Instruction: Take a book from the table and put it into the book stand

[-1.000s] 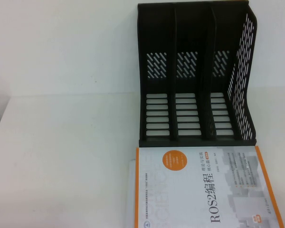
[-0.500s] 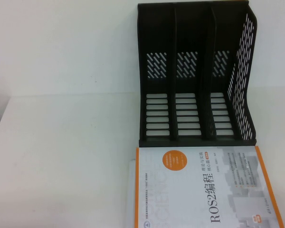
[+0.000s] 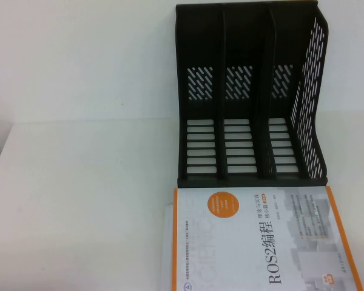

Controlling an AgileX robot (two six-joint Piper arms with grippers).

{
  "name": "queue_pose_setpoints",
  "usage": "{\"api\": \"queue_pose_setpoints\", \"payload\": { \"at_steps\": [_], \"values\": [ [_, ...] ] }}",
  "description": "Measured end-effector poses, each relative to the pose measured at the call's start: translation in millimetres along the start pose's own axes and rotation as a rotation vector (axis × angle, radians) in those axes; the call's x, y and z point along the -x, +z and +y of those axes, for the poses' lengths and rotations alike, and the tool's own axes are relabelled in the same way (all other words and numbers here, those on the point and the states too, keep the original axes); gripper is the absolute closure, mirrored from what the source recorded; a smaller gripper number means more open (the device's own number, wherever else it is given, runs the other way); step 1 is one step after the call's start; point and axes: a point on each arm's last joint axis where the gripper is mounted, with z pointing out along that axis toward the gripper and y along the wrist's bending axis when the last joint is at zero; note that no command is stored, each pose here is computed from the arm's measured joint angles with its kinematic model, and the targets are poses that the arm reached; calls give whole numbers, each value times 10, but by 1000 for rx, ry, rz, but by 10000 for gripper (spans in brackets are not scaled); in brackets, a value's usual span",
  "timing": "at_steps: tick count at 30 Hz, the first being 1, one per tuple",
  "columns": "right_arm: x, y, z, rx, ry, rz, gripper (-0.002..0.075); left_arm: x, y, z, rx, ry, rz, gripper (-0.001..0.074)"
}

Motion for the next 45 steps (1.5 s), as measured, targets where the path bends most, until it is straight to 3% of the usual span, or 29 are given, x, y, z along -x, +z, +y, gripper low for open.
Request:
{"api": "queue_pose_setpoints", "payload": {
  "at_steps": [13,23,26,30,37,45],
  "values": [
    [457,-131,110,128,-2,-533,729,555,-199,-123,-133,39,-662,738],
    [600,-242,143,176,7,-729,729,653,-295,-150,-162,55,-813,738],
    [604,-235,145,158,-34,-701,729,636,-275,-141,-154,46,-783,738],
    [732,-284,126,96,-75,-549,728,706,-250,-140,-107,87,-600,738],
    [1114,-552,90,7,-55,-308,726,1177,-385,-150,-31,74,-364,738],
    [1448,-345,170,6,41,79,726,1396,-34,-219,-52,-166,-86,738]
  ]
}}
